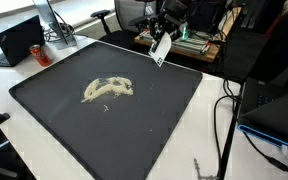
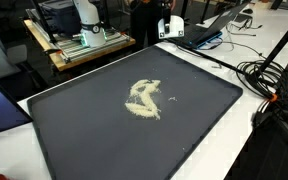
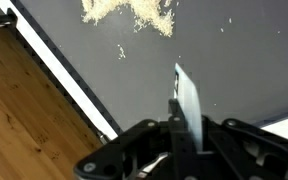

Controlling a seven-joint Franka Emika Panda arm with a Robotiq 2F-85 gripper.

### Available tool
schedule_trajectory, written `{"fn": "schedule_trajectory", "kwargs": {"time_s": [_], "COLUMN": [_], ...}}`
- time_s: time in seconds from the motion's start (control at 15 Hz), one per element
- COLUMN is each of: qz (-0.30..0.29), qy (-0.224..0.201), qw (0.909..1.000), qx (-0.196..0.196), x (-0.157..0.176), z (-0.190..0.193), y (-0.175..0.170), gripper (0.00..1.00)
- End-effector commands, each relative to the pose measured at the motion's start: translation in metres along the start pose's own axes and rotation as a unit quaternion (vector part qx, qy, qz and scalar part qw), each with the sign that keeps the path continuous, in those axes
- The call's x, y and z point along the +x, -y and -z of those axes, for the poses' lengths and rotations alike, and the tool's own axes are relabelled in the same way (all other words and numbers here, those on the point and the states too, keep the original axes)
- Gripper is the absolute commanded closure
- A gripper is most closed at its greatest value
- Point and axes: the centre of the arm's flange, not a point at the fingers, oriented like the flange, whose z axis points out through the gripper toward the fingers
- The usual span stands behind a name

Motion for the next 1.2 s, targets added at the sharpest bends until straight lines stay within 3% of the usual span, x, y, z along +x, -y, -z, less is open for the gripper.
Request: {"fn": "schedule_trajectory", "kwargs": {"time_s": [0.0, 0.73, 1.13], "qz": [0.014, -0.034, -0.070], "qy": [0.030, 0.085, 0.125], "qw": [0.9987, 0.9954, 0.9879], "qx": [-0.039, -0.028, -0.060], "x": [0.011, 0.050, 0.072], "z": [-0.006, -0.048, -0.067], "y": [0.028, 0.085, 0.089], "gripper": [0.99, 0.99, 0.99]}}
